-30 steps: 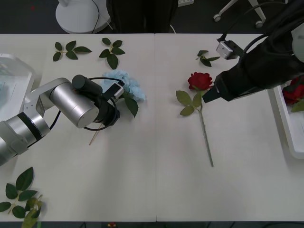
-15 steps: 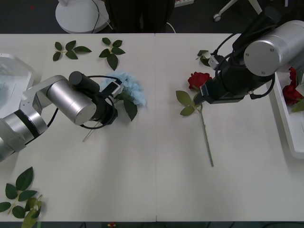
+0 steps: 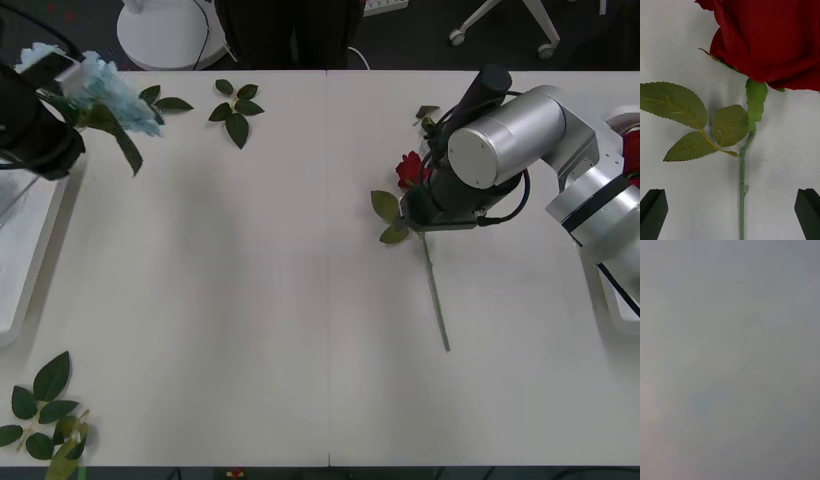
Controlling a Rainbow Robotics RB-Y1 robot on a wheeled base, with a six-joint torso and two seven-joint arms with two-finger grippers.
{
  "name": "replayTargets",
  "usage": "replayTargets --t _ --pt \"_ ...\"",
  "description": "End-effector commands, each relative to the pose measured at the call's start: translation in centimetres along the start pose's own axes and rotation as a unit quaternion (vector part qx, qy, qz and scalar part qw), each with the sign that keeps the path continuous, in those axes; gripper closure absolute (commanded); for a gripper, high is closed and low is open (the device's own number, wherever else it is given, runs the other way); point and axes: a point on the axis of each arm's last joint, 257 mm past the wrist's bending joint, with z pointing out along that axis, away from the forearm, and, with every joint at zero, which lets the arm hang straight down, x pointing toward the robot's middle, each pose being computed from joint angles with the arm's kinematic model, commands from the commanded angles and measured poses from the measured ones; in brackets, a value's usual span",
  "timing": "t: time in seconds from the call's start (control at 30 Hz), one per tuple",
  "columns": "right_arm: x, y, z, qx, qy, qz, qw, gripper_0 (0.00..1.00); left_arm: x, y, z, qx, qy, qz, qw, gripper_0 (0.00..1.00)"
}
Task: Place the red flowers into the right box and the blue flowers into the left box. If a person shows an open palm, hand one flower to the person first, then continue sorting.
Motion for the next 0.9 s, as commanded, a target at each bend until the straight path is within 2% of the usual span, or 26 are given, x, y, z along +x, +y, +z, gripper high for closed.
replayTargets --t 0.03,0.37,0.67,0.9 --pt "-2.4 2.9 -0.2 -0.008 -0.025 0.012 1.000 0.00 1.7 8.4 -4.5 -0.078 0.014 0.027 0.996 1.00" --pt "-2.4 2.0 1.5 0.019 -0.025 0.014 0.999 0.00 9.9 21.1 -3.8 -0.163 0.067 -0.013 0.984 1.00" --pt "-2.0 2.5 3.3 0.006 -0.019 0.030 0.999 0.00 15.0 25.2 -1.3 -0.203 0.091 -0.041 0.974 1.00" --pt "-1.9 2.6 3.7 0.005 -0.017 0.028 0.999 0.00 17.0 26.0 0.5 -0.210 0.093 -0.046 0.972 0.99"
